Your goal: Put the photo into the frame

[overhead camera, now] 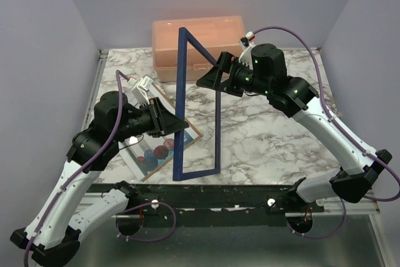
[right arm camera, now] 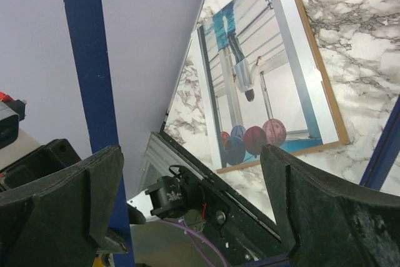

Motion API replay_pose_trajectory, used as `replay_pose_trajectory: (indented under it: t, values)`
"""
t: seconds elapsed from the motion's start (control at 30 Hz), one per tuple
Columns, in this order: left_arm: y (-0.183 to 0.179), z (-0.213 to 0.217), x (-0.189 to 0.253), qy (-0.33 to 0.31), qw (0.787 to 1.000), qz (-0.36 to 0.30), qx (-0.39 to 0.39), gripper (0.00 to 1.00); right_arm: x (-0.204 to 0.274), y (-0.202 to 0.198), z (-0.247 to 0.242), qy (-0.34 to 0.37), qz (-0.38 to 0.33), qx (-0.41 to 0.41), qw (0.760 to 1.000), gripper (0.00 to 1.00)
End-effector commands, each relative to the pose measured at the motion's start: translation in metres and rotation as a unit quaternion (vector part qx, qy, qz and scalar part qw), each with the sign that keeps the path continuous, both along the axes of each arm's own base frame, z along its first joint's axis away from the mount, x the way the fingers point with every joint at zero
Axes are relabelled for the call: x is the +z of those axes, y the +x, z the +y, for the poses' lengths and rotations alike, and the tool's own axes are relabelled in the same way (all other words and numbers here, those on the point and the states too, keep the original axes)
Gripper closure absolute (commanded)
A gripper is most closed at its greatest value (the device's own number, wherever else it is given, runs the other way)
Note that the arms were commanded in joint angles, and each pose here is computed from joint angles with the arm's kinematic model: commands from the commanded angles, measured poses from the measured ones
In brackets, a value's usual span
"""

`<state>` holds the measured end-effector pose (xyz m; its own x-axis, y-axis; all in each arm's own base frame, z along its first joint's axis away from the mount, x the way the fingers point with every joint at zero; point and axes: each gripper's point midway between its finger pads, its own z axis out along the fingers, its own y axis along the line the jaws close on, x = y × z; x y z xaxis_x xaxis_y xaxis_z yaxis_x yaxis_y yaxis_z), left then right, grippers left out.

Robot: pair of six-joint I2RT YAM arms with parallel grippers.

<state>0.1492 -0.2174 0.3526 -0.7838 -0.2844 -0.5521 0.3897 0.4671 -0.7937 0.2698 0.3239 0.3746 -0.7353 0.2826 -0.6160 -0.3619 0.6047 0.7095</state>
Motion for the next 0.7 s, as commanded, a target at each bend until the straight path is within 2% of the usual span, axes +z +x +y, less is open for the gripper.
replay_pose_trajectory:
  t: [0.0, 0.13, 0.3, 0.57, 0.67]
  values:
    - [-0.001, 0.011, 0.014, 0.009, 0.999, 0.01, 0.038, 1.0, 0.007, -0.002, -0.007, -0.001, 0.005, -0.007, 1.0, 0.0]
    - [0.003, 0.019, 0.005, 0.048, 0.996, 0.037, 0.066, 1.0, 0.002, -0.005, -0.001, -0.005, 0.017, 0.01, 1.0, 0.0]
    - [0.006, 0.021, 0.002, 0.066, 0.993, 0.05, 0.084, 1.0, -0.008, -0.008, 0.003, -0.011, 0.03, 0.023, 0.999, 0.0]
    - [0.003, 0.018, 0.001, 0.097, 0.99, 0.067, 0.081, 1.0, -0.013, -0.01, 0.005, -0.013, 0.036, 0.031, 0.999, 0.0]
    - [-0.003, 0.017, 0.012, 0.089, 0.992, 0.059, 0.071, 1.0, -0.014, -0.01, 0.004, -0.014, 0.036, 0.031, 0.999, 0.0]
